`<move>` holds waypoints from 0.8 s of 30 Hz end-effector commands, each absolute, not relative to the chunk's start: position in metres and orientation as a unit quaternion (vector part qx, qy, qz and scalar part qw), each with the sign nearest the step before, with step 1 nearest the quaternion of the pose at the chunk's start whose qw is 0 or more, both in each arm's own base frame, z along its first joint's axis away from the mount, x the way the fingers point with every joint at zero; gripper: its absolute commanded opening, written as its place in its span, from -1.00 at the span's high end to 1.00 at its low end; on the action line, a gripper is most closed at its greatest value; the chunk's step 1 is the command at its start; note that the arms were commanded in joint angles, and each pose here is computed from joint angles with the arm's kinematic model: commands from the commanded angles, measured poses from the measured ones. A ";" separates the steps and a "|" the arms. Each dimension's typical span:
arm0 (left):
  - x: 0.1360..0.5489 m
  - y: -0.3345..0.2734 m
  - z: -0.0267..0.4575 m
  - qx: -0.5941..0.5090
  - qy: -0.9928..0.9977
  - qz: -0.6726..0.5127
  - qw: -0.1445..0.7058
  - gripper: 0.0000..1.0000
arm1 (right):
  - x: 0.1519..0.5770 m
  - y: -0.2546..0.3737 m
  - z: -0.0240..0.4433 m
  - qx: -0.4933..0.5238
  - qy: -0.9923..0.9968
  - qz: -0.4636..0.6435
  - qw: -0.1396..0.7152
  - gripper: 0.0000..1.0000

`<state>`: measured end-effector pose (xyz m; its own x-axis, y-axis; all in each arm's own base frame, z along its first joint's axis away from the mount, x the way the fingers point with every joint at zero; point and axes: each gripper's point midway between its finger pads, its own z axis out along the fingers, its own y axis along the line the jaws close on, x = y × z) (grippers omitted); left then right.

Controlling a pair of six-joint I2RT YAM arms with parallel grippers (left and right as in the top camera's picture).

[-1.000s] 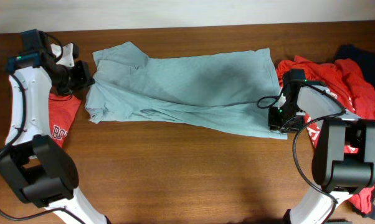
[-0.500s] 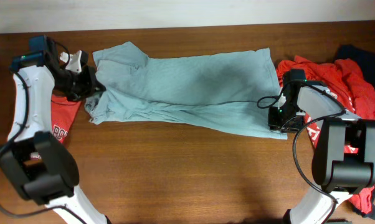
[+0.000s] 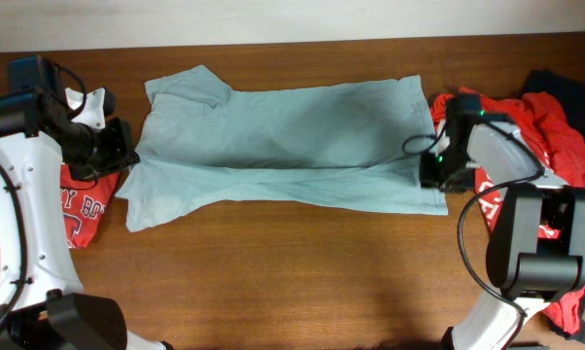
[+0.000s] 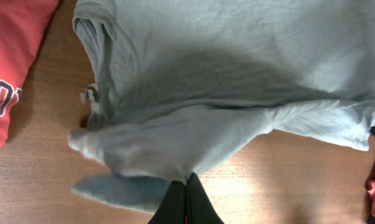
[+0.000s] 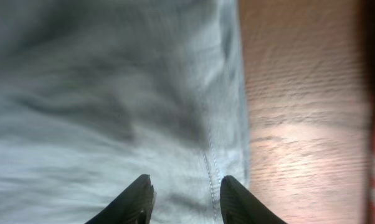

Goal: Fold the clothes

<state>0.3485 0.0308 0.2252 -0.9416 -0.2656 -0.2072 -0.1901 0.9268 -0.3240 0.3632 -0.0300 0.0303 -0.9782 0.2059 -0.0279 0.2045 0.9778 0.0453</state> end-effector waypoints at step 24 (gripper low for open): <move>0.351 0.034 0.226 -0.114 0.974 -0.143 0.130 1.00 | 0.422 -0.036 0.031 0.106 0.992 0.024 0.067 0.11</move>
<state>0.3494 0.0323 0.2251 -0.9404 -0.2657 -0.2121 -0.1910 0.9290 -0.3168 0.4201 -0.0350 0.0417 -0.9672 0.2051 -0.1501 0.1978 0.9782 0.0627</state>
